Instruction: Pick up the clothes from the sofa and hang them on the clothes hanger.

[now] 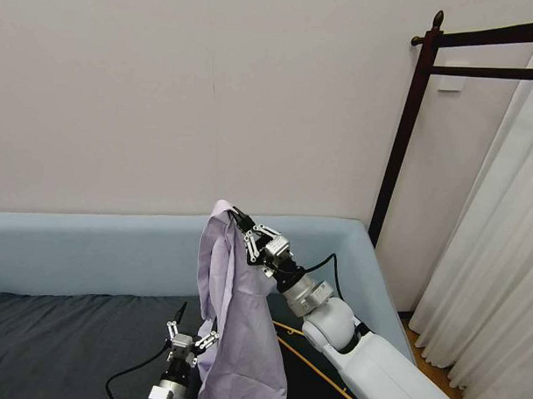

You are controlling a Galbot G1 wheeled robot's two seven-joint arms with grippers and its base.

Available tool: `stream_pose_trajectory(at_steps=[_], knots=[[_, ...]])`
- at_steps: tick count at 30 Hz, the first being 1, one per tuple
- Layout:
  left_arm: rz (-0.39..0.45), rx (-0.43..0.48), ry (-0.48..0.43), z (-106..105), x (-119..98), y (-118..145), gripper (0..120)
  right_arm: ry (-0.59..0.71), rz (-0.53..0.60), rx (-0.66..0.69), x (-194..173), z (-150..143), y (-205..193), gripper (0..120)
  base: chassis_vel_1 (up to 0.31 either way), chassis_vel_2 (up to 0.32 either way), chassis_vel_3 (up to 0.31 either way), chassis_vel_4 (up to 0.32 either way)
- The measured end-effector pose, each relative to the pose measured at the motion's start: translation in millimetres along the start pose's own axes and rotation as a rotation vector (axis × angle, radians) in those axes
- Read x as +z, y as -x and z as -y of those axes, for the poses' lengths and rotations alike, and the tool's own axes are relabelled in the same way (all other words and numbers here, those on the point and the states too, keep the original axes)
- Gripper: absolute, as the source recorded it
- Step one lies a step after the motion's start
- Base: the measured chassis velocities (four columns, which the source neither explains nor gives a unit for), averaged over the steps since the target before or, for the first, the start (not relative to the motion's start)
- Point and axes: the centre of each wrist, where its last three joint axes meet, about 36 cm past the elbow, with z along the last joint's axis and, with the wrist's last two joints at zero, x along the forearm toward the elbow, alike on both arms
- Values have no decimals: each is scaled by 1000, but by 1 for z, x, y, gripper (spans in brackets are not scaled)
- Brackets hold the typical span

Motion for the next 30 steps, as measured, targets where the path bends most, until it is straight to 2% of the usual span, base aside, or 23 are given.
stream_pose_trajectory(at_steps=[2, 6, 7, 11, 12, 15, 16, 18, 21, 22, 23, 24, 26, 27, 30], knots=[[2, -3, -1, 0, 0, 1, 77, 0, -1, 0, 0, 0, 0, 0, 0, 0, 0, 0], [-1, -11, 5, -3, 2, -1, 56, 3, -1, 3, 1, -1, 0, 0, 0, 0, 0, 0], [-1, -11, 5, -3, 2, -1, 56, 3, -1, 3, 1, -1, 0, 0, 0, 0, 0, 0], [5, -23, 11, -7, 3, 1, 37, 18, 2, 15, 1, -2, 1, 0, 0, 0, 0, 0], [5, -23, 11, -7, 3, 1, 37, 18, 2, 15, 1, -2, 1, 0, 0, 0, 0, 0], [16, -28, 11, -12, -1, -2, 23, 18, -2, 33, 2, 3, 2, 0, 0, 0, 0, 0], [16, -28, 11, -12, -1, -2, 23, 18, -2, 33, 2, 3, 2, 0, 0, 0, 0, 0], [36, -37, 9, -20, -6, -2, 12, 15, -7, 51, 3, 9, 2, 0, 0, 0, 0, 0], [61, -42, 7, -26, -14, 0, 4, 14, -9, 56, 3, 11, 1, 0, 0, 0, 0, 0], [95, -46, 3, -34, -27, 4, 0, 9, -12, 61, 3, 14, 0, 0, 0, 0, 0, 0], [95, -46, 3, -34, -27, 4, 0, 9, -12, 61, 3, 14, 0, 0, 0, 0, 0, 0], [120, -45, 2, -40, -39, 8, 0, 4, -17, 64, 3, 18, -1, 0, 0, 0, 0, 0], [190, -51, -8, -69, -86, 23, 0, -12, -30, 79, 4, 31, -4, 0, 0, 0, 0, 0], [190, -51, -8, -69, -86, 23, 0, -12, -30, 79, 4, 31, -4, 0, 0, 0, 0, 0], [293, -38, -47, -112, -174, 49, 0, -44, -30, 96, 1, 51, -3, 0, 0, 0, 0, 0]])
